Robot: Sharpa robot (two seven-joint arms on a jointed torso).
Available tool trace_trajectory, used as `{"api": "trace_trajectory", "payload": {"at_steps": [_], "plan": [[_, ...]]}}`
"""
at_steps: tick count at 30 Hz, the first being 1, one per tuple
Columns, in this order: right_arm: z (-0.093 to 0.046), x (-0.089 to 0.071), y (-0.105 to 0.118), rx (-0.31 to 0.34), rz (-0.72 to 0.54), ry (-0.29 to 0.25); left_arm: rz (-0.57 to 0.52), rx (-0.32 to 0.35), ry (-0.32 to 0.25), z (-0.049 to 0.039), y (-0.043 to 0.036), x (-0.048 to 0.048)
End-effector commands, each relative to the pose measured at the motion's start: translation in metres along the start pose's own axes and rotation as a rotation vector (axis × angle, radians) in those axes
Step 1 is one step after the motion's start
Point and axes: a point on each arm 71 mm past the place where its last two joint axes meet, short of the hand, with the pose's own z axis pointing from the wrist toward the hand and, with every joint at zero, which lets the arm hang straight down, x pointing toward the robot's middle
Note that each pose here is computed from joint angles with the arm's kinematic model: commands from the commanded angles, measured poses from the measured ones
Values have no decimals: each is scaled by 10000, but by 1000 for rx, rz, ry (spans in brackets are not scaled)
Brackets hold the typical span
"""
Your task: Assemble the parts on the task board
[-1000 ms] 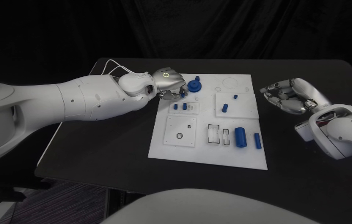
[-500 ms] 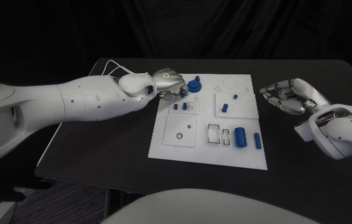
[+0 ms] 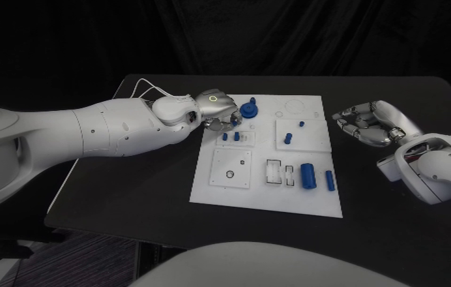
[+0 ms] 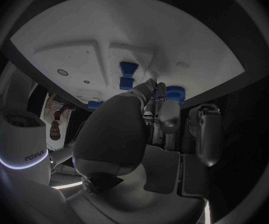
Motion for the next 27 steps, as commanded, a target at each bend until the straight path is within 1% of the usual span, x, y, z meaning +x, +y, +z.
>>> {"api": "trace_trajectory", "payload": {"at_steps": [1, 14, 27], "plan": [[-8, 12, -18, 18, 2, 8, -1, 14, -10, 1, -28, 3], [-10, 13, -23, 22, 3, 12, 1, 6, -29, -11, -22, -9], [-10, 16, -25, 26, 3, 15, -2, -11, 5, -9, 2, 18]]}}
